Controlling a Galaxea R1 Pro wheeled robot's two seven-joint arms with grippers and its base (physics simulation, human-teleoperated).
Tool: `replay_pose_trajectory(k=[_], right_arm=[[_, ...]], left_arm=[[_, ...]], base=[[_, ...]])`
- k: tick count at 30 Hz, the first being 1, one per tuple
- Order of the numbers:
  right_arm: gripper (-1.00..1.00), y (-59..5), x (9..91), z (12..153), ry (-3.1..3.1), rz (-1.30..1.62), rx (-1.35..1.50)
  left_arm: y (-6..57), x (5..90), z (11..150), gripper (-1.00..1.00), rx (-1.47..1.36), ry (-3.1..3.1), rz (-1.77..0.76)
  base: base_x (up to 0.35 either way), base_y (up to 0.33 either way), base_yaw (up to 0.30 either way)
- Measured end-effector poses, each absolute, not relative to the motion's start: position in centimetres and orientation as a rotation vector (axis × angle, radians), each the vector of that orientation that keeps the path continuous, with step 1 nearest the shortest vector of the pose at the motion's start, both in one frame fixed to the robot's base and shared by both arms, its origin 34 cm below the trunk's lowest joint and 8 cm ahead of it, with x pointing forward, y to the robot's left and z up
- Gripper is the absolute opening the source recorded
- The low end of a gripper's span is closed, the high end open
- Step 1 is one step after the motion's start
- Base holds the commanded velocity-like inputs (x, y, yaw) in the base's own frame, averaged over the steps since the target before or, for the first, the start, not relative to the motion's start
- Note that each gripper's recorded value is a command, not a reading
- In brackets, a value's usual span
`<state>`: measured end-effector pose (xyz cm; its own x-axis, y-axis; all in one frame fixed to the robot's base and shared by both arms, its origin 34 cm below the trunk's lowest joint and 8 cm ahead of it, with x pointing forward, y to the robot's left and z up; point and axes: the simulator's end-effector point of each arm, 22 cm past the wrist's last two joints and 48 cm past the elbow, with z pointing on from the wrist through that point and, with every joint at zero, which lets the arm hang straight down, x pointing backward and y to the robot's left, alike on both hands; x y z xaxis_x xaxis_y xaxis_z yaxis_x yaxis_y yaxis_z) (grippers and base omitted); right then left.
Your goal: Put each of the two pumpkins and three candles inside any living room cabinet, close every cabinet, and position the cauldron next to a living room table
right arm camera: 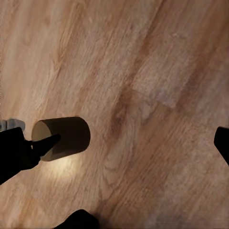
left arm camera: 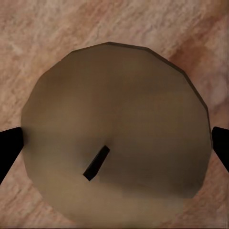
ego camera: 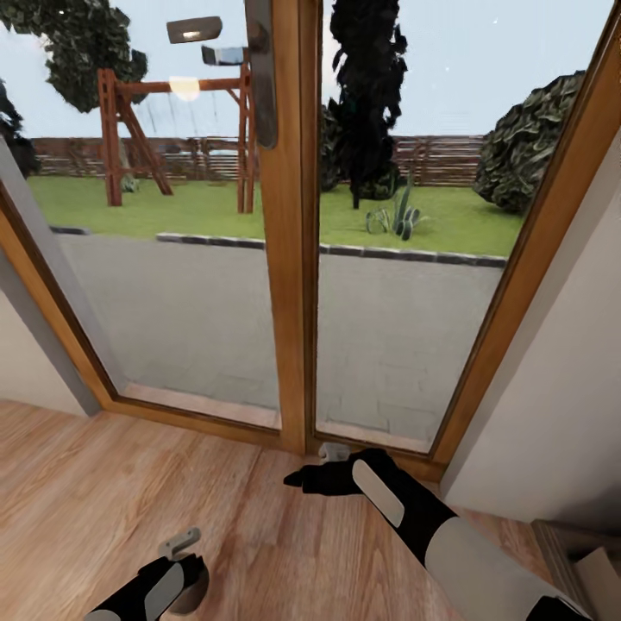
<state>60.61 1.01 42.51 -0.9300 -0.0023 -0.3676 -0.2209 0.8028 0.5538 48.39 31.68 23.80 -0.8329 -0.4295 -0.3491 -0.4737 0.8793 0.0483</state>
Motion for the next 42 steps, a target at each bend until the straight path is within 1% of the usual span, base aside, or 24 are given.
replay_pose_trajectory(k=[11,22,36,42], right_arm=[[1.00,1.0,62.0,45.1,2.600,0.867,-0.142],[1.00,0.9,62.3,46.8,2.573,0.854,-0.132],[1.00,0.6,62.7,48.8,2.553,0.827,-0.131],[1.00,0.5,63.1,50.0,2.549,0.824,-0.128]], left_arm=[[31.5,48.5,26.1,-1.00,-0.664,2.748,0.186],[31.3,48.9,28.4,-1.00,-0.716,2.747,0.164],[31.1,49.5,31.4,-1.00,-0.716,2.748,0.163],[31.1,49.8,32.6,-1.00,-0.717,2.748,0.162]], base=[[0.000,0.000,0.007],[-0.086,0.000,0.230],[0.000,0.000,0.008],[0.000,0.000,0.220]])
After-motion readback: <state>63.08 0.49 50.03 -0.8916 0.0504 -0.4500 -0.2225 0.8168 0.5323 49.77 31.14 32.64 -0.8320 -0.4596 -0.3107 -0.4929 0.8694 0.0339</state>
